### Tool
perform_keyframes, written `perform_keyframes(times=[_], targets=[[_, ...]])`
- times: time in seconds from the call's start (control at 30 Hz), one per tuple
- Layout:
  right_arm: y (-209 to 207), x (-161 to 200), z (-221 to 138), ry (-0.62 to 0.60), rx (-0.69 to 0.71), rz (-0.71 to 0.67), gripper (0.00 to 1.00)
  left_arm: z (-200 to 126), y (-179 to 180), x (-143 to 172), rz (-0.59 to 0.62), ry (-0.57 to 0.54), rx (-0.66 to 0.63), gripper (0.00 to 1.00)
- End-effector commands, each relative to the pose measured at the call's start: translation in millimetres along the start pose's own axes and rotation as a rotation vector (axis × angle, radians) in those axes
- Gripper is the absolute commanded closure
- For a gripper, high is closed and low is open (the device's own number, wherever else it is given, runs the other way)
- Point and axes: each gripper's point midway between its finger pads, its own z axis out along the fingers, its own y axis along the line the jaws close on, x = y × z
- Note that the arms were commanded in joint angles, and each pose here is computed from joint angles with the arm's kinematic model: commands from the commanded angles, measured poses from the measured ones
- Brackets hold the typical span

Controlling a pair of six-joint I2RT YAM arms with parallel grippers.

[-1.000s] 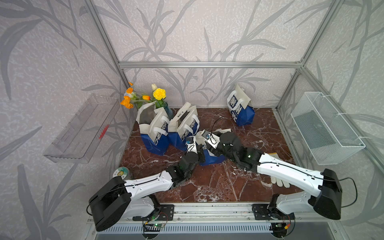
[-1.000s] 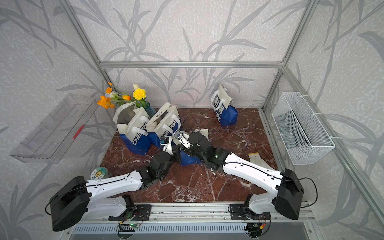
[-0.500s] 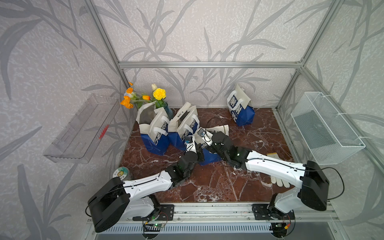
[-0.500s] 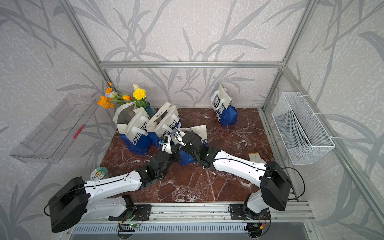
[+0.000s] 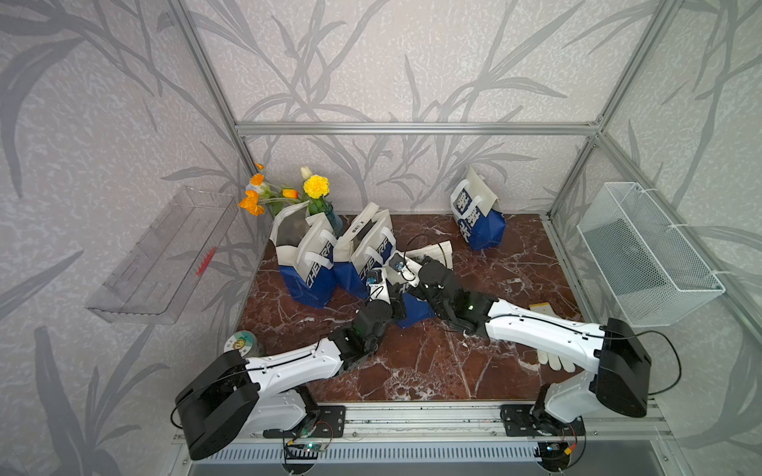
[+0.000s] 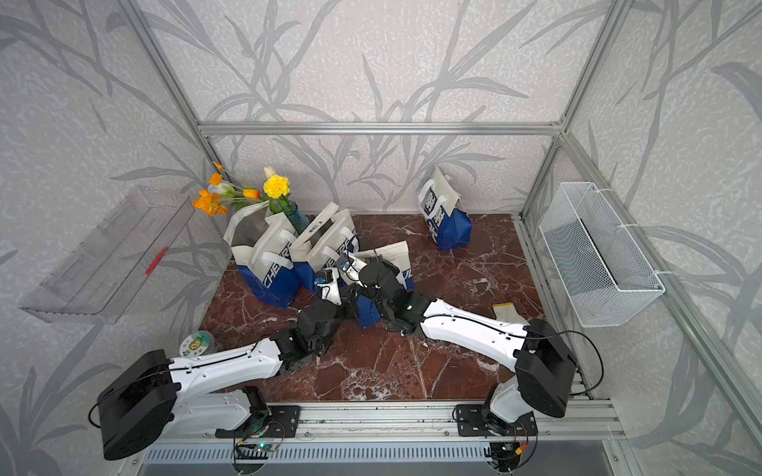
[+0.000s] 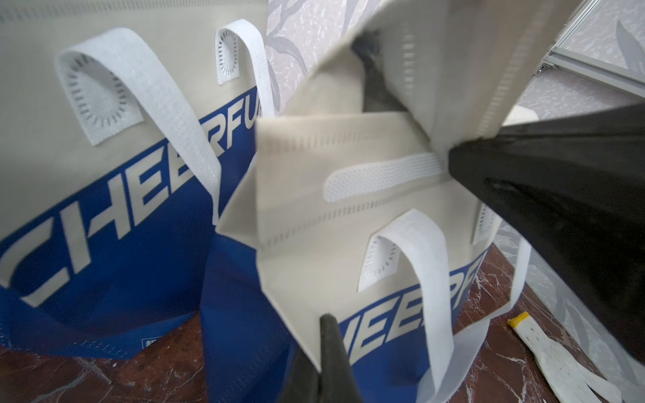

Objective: Open the takeout bag
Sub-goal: Open the takeout bag at the center of the board.

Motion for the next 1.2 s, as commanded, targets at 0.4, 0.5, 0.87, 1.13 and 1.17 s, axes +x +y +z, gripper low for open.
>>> perform_keyframes(times=[0.4, 0.5, 0.87, 1.13, 1.17], targets=[[-96.8, -77.3, -41.2, -0.134, 0.242, -0.041, 1.00, 4.6, 29.9, 48.5, 0.072, 0.166, -0.132, 1.00], [-103.2, -86.6, -42.4, -0.138, 0.258, -0.076, 1.00, 6.3, 30.3, 53.3, 0.076, 0.183, -0.137, 1.00], [-127.9, -112.7, -39.2, -0.095, 0.316, -0.149, 1.00, 9.1, 31.6, 61.3, 0.093, 0.219, -0.153, 1.00], [-92.1, -87.1, -70.8, -0.173, 0.008, 0.116, 0.53, 8.3, 22.7, 51.5, 0.077, 0.203, -0.118, 1.00], [-86.6, -79.8, -76.8, -0.186, -0.021, 0.144, 0.46, 7.6, 21.1, 48.0, 0.075, 0.195, -0.113, 1.00]])
